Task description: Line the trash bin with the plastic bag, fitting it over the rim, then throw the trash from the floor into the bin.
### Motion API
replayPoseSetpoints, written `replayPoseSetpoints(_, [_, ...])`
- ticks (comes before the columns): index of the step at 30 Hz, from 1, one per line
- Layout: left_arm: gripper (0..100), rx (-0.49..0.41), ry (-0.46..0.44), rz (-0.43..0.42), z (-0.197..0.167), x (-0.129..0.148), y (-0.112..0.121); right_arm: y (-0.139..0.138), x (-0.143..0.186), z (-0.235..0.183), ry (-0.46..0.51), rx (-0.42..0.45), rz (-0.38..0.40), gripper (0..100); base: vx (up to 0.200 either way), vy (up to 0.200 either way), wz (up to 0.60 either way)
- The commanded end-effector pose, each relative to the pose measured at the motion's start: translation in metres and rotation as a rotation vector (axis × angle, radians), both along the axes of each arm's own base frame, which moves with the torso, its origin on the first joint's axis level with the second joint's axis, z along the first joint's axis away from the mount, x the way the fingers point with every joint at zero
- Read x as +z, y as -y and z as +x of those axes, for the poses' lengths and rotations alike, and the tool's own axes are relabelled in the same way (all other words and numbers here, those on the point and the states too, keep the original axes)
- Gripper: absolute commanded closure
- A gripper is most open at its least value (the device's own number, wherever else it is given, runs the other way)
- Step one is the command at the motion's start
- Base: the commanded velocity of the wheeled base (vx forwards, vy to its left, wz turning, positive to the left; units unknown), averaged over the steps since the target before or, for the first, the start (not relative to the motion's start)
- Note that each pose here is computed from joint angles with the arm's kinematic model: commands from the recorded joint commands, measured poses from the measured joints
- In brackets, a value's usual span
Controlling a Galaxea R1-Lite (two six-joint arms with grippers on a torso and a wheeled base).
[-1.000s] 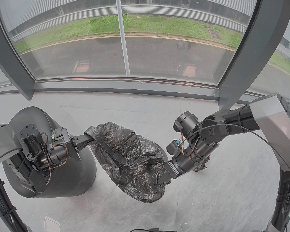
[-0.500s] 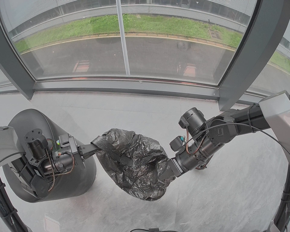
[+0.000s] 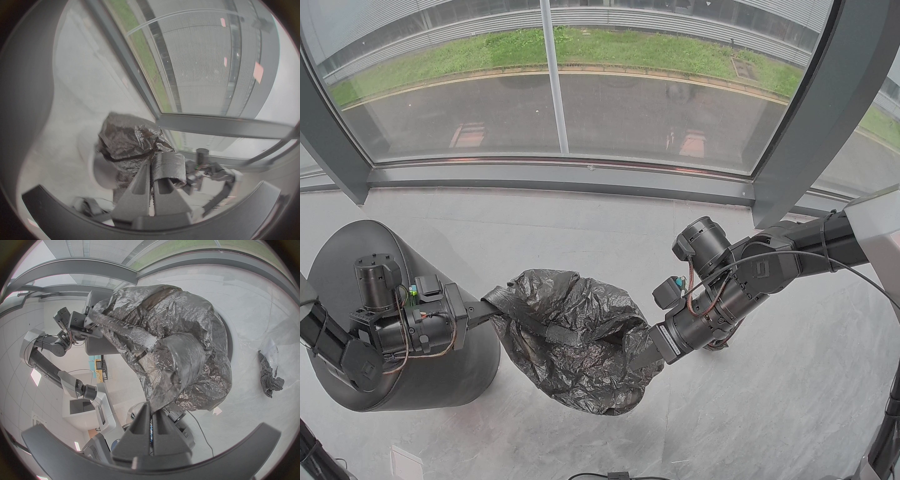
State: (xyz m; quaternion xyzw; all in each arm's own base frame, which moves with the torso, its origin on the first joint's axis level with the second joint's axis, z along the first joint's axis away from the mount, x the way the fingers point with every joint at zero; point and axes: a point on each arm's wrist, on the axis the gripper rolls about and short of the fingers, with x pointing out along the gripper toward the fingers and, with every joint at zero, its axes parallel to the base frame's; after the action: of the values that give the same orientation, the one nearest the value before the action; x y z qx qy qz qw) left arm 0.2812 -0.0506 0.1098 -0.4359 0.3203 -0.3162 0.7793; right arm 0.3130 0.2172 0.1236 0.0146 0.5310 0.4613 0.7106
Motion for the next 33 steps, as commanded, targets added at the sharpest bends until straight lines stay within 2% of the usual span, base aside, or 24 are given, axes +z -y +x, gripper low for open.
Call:
replayPoseSetpoints(1, [100,0.085,0.229,0.196,0.000,0.046,0.015,0.000,0.001,-0.001,0.003,0.002,0.002,100,0.000,0.000,0.00])
replayPoseSetpoints(2, [100,0.138,0.262,0.384,-0.006,0.038,0.030,0.000,0.000,-0.001,0.001,0.002,0.001,100,0.000,0.000,0.00])
replayPoseSetpoints(4, [100,0.135,0.266,0.426,-0.009,0.032,0.035,-0.001,0.000,0.000,0.000,0.002,0.000,100,0.000,0.000,0.00])
replayPoseSetpoints(8, [100,0.061,0.245,0.446,-0.020,0.019,0.039,-0.001,0.001,0.001,0.017,0.000,0.007,100,0.000,0.000,0.00])
replayPoseSetpoints(10, [100,0.037,0.262,0.487,-0.022,0.014,0.040,0.000,0.002,0.002,0.039,-0.010,-0.008,100,0.000,0.000,0.00])
replayPoseSetpoints(12, [100,0.000,0.294,0.555,-0.027,0.008,0.042,0.000,0.002,0.003,0.063,-0.028,-0.036,100,0.000,0.000,0.00])
replayPoseSetpoints(16, [100,-0.006,0.329,0.719,-0.034,-0.006,0.047,0.000,0.002,0.006,0.111,-0.050,-0.055,100,0.000,0.000,0.00])
replayPoseSetpoints(20, [100,-0.020,0.321,0.784,-0.038,-0.017,0.051,-0.001,0.004,0.006,0.150,-0.051,-0.072,100,0.000,0.000,0.00])
replayPoseSetpoints(21, [100,-0.034,0.345,0.840,-0.041,-0.022,0.053,-0.002,0.009,0.006,0.201,-0.044,-0.077,100,0.000,0.000,0.00])
replayPoseSetpoints(26, [100,0.005,0.407,0.852,-0.038,-0.020,0.053,-0.006,0.022,0.004,0.267,-0.043,-0.033,100,0.000,0.000,0.00])
replayPoseSetpoints(28, [100,0.044,0.457,0.838,-0.036,-0.013,0.051,-0.018,0.027,-0.003,0.287,-0.018,-0.010,100,0.000,0.000,0.00])
replayPoseSetpoints(33, [100,0.051,0.455,0.839,-0.037,-0.012,0.049,-0.021,0.023,-0.005,0.275,-0.007,-0.017,100,0.000,0.000,0.00])
